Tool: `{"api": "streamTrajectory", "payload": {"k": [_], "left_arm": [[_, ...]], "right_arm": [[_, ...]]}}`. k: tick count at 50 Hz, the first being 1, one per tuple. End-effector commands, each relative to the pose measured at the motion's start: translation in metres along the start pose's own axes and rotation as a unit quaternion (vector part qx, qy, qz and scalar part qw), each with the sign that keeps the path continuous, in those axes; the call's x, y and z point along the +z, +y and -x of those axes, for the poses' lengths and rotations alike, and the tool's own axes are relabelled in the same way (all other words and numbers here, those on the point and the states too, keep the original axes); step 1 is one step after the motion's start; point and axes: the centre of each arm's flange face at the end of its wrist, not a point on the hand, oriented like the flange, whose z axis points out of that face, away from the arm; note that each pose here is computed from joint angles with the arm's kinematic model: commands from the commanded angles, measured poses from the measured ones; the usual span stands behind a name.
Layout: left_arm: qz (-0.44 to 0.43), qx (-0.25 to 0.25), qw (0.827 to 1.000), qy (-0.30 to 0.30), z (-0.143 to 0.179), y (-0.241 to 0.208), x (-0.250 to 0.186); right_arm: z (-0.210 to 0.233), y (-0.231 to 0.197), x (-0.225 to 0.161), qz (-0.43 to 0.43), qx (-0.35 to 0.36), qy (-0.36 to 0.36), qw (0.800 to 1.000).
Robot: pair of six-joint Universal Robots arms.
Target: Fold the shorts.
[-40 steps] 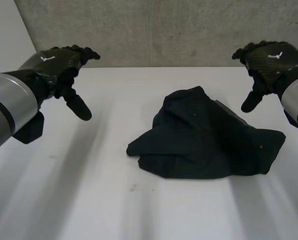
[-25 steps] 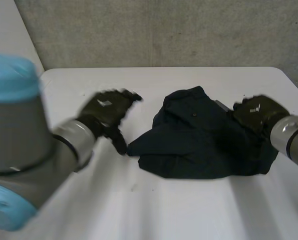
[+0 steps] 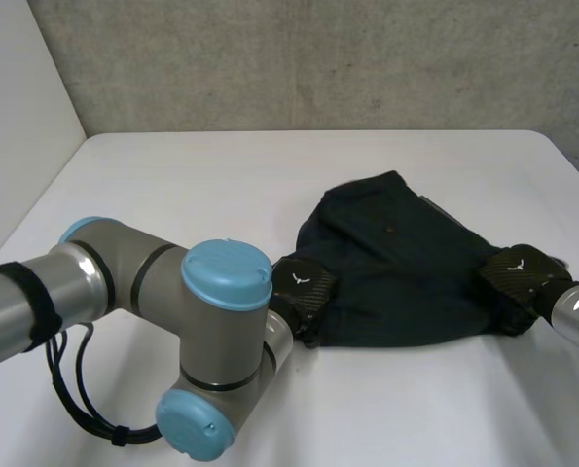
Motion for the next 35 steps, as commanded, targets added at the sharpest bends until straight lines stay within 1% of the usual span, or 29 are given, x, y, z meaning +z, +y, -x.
{"api": "streamTrajectory", "payload": {"k": [1, 4, 7, 8, 9, 11, 12, 13, 15, 16, 17, 19, 20, 21, 25, 27, 30, 34, 35], "left_arm": [[0.007, 0.008, 1.000, -0.003, 0.000, 0.007, 0.007], [-0.001, 0.011, 1.000, -0.005, 0.002, 0.000, 0.003], [-0.045, 0.009, 0.999, -0.014, 0.010, -0.039, -0.015], [-0.061, 0.007, 0.998, -0.018, 0.013, -0.051, -0.022], [-0.092, 0.004, 0.995, -0.024, 0.018, -0.074, -0.036], [-0.120, 0.002, 0.992, -0.031, 0.024, -0.095, -0.052], [-0.135, 0.001, 0.990, -0.035, 0.028, -0.107, -0.060], [-0.168, -0.002, 0.985, -0.045, 0.036, -0.130, -0.080], [-0.199, -0.006, 0.978, -0.056, 0.046, -0.152, -0.101], [-0.212, -0.007, 0.975, -0.060, 0.050, -0.161, -0.112], [-0.237, -0.008, 0.969, -0.067, 0.056, -0.178, -0.130], [-0.258, -0.009, 0.963, -0.077, 0.063, -0.191, -0.148], [-0.266, -0.010, 0.960, -0.081, 0.065, -0.197, -0.156], [-0.283, -0.010, 0.955, -0.087, 0.070, -0.207, -0.170], [-0.307, -0.012, 0.947, -0.097, 0.076, -0.224, -0.196], [-0.315, -0.012, 0.943, -0.105, 0.080, -0.228, -0.203], [-0.314, -0.014, 0.942, -0.120, 0.089, -0.228, -0.203], [-0.286, -0.016, 0.949, -0.131, 0.098, -0.216, -0.186], [-0.275, -0.017, 0.952, -0.132, 0.099, -0.211, -0.180]], "right_arm": [[-0.003, -0.003, 0.006, -0.022, -0.013, 0.019, 0.999], [-0.006, -0.009, 0.002, -0.028, -0.016, 0.025, 0.999], [-0.016, -0.028, -0.010, -0.052, -0.015, 0.046, 0.997], [-0.025, -0.045, -0.021, -0.074, -0.008, 0.066, 0.995], [-0.029, -0.053, -0.027, -0.086, -0.002, 0.076, 0.993], [-0.039, -0.072, -0.040, -0.115, 0.005, 0.097, 0.989], [-0.050, -0.092, -0.053, -0.148, 0.009, 0.120, 0.982], [-0.056, -0.102, -0.061, -0.164, 0.011, 0.131, 0.978], [-0.067, -0.122, -0.077, -0.197, 0.016, 0.153, 0.968], [-0.075, -0.145, -0.098, -0.233, 0.018, 0.170, 0.957], [-0.078, -0.156, -0.111, -0.251, 0.017, 0.180, 0.951], [-0.084, -0.176, -0.132, -0.281, 0.019, 0.192, 0.940], [-0.089, -0.192, -0.152, -0.304, 0.021, 0.202, 0.931], [-0.091, -0.200, -0.161, -0.313, 0.022, 0.205, 0.927], [-0.094, -0.226, -0.186, -0.345, 0.026, 0.200, 0.917], [-0.085, -0.242, -0.196, -0.365, 0.020, 0.181, 0.913], [-0.077, -0.250, -0.200, -0.377, 0.019, 0.167, 0.911], [-0.058, -0.252, -0.178, -0.371, 0.030, 0.117, 0.921], [-0.049, -0.250, -0.164, -0.361, 0.037, 0.092, 0.927]]}}
